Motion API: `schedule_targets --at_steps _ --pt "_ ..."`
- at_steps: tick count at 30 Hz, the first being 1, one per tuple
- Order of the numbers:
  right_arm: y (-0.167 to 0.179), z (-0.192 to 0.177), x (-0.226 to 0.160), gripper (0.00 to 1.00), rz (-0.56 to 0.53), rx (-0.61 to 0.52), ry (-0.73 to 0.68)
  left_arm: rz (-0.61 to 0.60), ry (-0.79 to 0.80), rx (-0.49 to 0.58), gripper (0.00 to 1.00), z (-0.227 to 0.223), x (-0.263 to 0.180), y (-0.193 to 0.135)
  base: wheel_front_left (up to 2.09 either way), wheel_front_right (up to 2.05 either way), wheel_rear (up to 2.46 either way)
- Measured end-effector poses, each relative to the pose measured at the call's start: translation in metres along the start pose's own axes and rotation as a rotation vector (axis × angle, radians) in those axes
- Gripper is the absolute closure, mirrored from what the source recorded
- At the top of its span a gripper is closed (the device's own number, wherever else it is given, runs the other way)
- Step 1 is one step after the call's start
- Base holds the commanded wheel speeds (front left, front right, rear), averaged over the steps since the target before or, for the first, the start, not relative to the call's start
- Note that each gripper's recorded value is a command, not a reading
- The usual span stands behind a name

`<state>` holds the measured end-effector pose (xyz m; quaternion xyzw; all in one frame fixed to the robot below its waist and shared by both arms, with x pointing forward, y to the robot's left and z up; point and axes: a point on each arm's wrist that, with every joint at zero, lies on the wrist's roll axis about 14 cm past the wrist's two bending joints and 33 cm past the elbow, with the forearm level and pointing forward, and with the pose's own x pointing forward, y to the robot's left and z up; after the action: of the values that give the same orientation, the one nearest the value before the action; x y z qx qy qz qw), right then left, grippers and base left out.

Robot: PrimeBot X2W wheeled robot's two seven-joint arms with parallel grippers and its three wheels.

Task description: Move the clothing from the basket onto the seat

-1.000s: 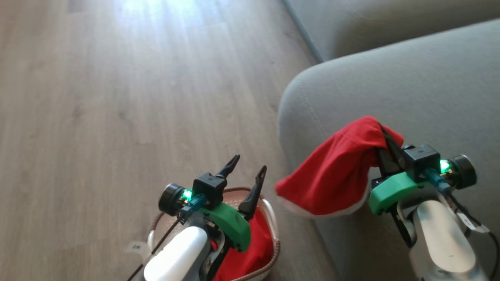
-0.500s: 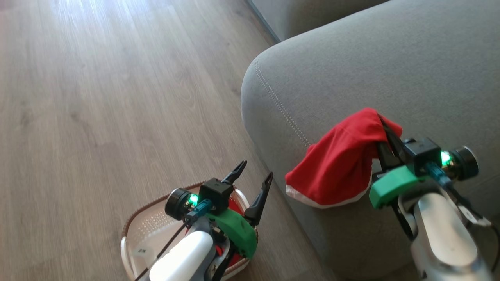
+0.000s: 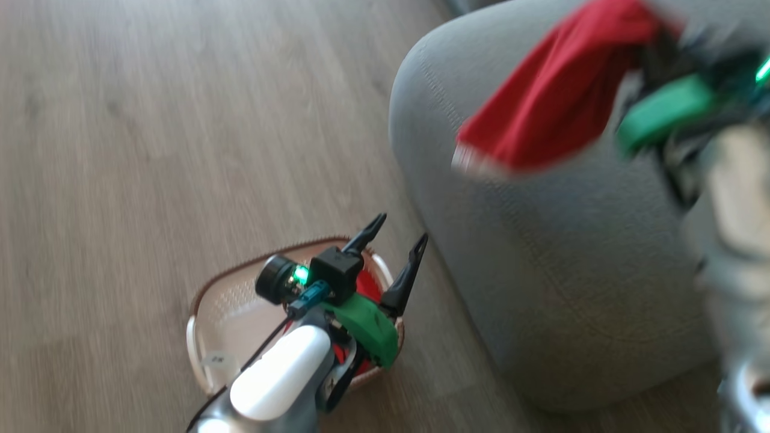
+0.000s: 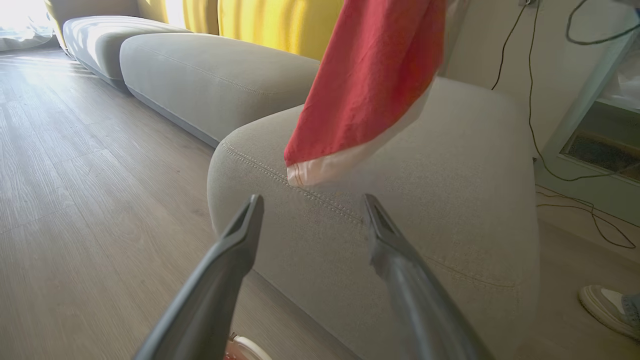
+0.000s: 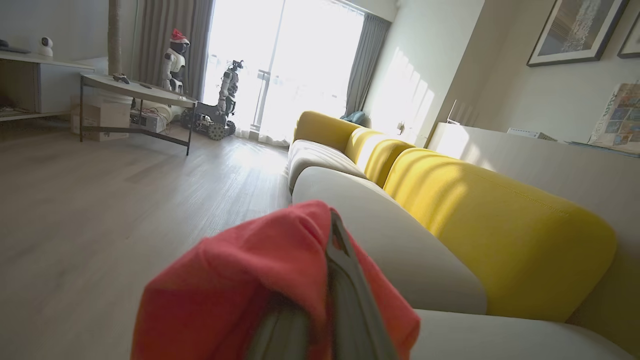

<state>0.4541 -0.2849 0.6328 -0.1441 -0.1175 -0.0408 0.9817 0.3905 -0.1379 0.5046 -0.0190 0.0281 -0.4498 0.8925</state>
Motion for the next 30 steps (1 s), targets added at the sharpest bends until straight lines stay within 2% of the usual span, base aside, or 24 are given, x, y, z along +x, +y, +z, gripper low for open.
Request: schedule_targets --at_steps 5,10,14,18,23,26,30 --pt "-0.029 0.029 0.056 1.00 -0.037 -0.053 -0.049 0.025 0.007 -0.024 0.00 -0.011 0.000 0.021 0.00 0.00 0.00" --pt "-0.062 0.029 0.094 1.00 -0.100 -0.113 -0.035 0.047 -0.015 -0.020 0.00 -0.010 0.004 0.044 0.00 0.00 0.00" --pt "-0.071 0.016 0.123 1.00 -0.136 -0.112 -0.010 0.076 -0.024 -0.013 0.00 -0.013 0.004 0.066 0.00 0.00 0.00" --pt "-0.075 -0.025 0.137 1.00 -0.174 -0.097 0.069 0.092 -0.016 -0.016 0.00 -0.019 0.004 0.081 0.00 0.00 0.00" --pt "-0.061 -0.089 0.145 1.00 -0.192 -0.062 0.175 0.125 0.004 -0.019 0.00 -0.032 0.001 0.100 0.00 0.00 0.00" --pt "-0.035 -0.140 0.136 1.00 -0.163 -0.039 0.275 0.153 0.024 -0.022 0.00 -0.044 -0.002 0.111 0.00 0.00 0.00" --pt "0.010 -0.216 0.094 1.00 -0.100 0.000 0.473 0.172 0.066 -0.030 0.00 -0.062 -0.008 0.121 0.00 0.00 0.00"
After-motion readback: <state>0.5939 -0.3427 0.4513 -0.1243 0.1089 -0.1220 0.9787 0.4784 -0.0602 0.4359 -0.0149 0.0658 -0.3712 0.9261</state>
